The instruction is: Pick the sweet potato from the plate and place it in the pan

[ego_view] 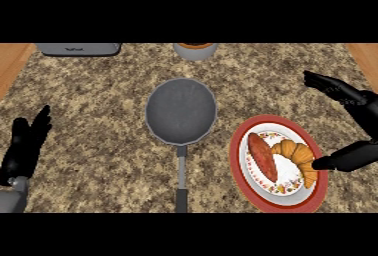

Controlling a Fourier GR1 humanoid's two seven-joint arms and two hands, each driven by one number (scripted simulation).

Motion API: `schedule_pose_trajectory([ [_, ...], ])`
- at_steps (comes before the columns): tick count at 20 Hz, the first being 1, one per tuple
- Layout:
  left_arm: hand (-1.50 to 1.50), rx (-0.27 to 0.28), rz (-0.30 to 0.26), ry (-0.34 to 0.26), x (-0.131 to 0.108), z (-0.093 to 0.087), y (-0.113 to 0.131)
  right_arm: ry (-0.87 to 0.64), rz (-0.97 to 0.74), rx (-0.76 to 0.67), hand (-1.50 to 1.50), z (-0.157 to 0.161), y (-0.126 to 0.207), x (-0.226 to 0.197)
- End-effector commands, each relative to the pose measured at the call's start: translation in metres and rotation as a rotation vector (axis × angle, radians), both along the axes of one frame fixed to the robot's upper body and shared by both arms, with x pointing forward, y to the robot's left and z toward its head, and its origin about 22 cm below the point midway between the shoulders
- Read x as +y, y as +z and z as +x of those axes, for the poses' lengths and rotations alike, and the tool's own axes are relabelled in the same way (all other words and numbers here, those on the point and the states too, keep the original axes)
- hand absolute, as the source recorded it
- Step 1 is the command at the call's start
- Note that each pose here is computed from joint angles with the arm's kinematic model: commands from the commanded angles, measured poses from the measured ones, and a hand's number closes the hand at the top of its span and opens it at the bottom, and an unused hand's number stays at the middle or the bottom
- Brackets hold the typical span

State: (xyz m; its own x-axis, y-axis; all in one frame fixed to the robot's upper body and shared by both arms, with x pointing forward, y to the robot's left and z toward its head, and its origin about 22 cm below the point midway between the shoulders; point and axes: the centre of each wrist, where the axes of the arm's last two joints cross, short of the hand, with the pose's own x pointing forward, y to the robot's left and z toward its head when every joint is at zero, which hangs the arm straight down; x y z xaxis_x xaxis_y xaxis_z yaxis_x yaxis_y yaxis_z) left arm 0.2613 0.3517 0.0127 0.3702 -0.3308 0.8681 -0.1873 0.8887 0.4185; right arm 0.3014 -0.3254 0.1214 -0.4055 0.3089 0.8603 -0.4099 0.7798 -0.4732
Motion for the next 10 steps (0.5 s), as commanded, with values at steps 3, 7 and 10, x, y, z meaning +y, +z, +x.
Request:
schedule_pose_trajectory([
  [3,0.00,0.014,-0.004,-0.007,-0.004,0.000,-0.008,0.038,-0.469,-0.017,-1.50,0.003,0.058,0.019],
  [7,0.00,0.006,0.005,-0.003,-0.007,0.009,0.004,0.076,-0.655,0.009,-1.50,0.000,0.080,0.058],
  [10,0.00,-0.012,0.003,-0.022,-0.019,0.015,0.008,0.096,-0.790,0.020,-1.50,-0.002,0.075,0.079],
])
